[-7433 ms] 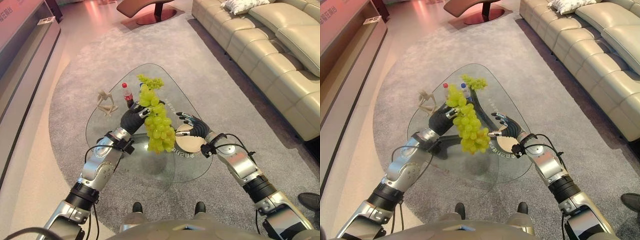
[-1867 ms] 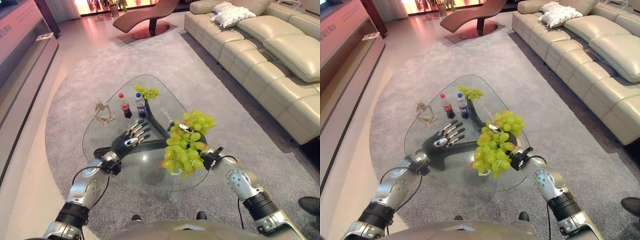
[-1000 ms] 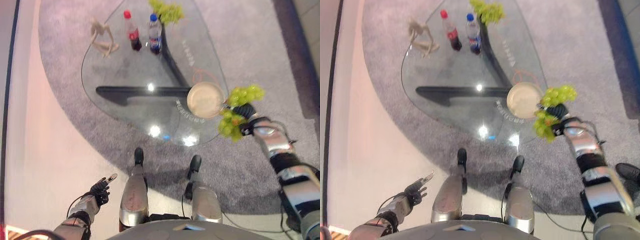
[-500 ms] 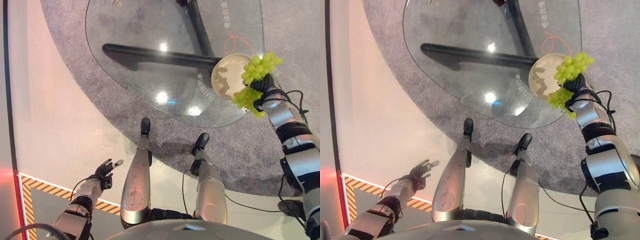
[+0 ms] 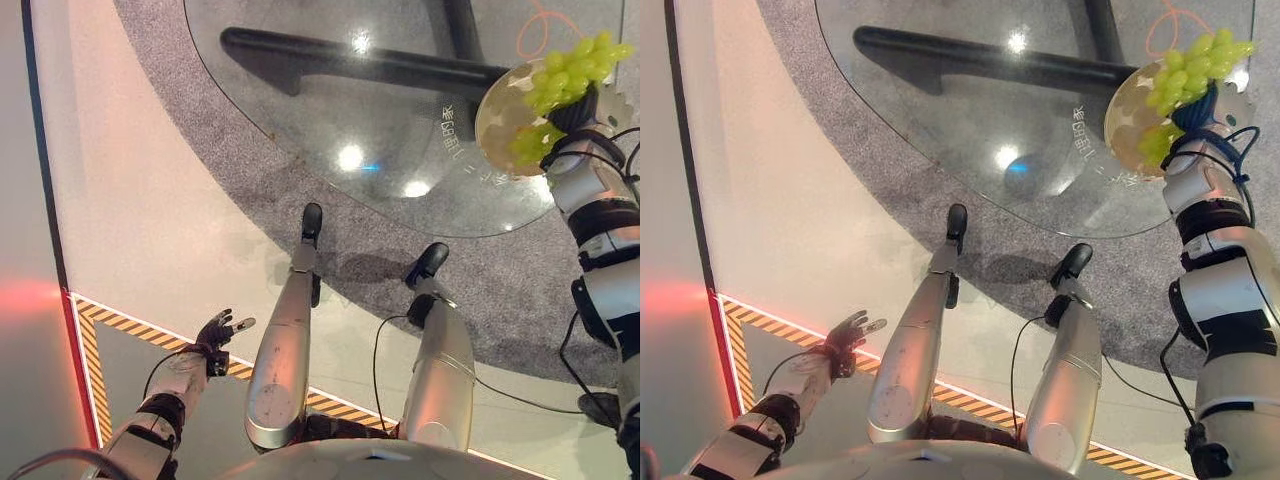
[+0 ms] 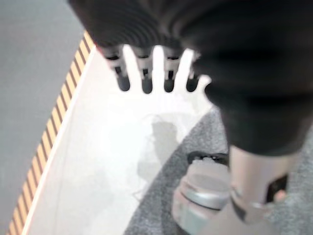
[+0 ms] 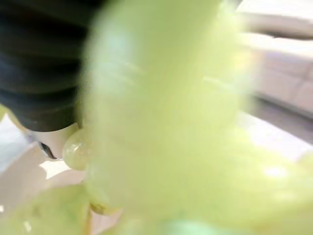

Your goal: Pick up fruits into the plate

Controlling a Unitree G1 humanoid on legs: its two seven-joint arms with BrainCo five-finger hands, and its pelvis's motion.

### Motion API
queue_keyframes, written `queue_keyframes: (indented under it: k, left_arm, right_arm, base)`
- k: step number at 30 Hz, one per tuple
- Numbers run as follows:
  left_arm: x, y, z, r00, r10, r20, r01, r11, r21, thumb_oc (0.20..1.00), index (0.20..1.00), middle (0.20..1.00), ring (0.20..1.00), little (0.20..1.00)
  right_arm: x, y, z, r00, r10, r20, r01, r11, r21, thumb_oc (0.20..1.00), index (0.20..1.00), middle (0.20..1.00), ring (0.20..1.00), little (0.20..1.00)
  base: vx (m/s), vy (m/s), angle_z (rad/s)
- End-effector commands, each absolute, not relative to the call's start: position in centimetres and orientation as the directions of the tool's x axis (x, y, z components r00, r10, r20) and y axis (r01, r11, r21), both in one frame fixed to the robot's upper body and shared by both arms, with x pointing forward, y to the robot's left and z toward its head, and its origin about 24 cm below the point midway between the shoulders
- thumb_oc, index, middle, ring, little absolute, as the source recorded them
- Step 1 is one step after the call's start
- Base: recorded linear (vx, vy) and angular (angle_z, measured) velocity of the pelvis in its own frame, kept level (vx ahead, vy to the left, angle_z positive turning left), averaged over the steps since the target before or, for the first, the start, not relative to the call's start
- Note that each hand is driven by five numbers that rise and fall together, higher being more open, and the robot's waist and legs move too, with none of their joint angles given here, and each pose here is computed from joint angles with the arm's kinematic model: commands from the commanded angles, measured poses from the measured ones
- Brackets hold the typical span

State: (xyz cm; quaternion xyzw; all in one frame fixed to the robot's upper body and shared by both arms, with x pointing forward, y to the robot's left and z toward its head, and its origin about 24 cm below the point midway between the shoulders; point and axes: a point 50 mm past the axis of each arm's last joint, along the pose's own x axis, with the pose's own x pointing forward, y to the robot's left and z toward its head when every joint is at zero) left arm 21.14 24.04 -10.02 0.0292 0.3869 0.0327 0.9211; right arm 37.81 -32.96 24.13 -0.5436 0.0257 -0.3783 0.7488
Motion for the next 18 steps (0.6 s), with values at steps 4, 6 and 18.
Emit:
queue_keyframes:
  k: [4, 6, 18]
  left_arm:
    - [17.6, 23.9, -11.7, 0.649, 0.086, -0.756, -0.012, 0.995, 0.102, 1.0, 1.0, 1.0, 1.0, 1.0]
    - [17.6, 23.9, -11.6, 0.653, 0.084, -0.753, -0.013, 0.995, 0.1, 1.0, 1.0, 1.0, 1.0, 1.0]
    - [18.9, 23.9, -11.0, 0.69, 0.138, -0.711, -0.045, 0.988, 0.148, 1.0, 1.0, 1.0, 1.0, 1.0]
  right_arm:
    - [35.0, -36.6, 29.0, 0.543, -0.616, 0.571, 0.665, -0.1, -0.74, 1.0, 1.0, 1.0, 1.0, 1.0]
    - [35.1, -36.3, 29.6, 0.536, -0.595, 0.599, 0.686, -0.106, -0.72, 1.0, 1.0, 1.0, 1.0, 1.0]
    - [36.5, -31.8, 30.9, 0.541, -0.406, 0.736, 0.837, 0.175, -0.518, 1.0, 1.0, 1.0, 1.0, 1.0]
  base:
    - [0.01, 0.025, 0.0]
    - [0.0, 0.0, 0.0]
    - [0.0, -0.001, -0.01]
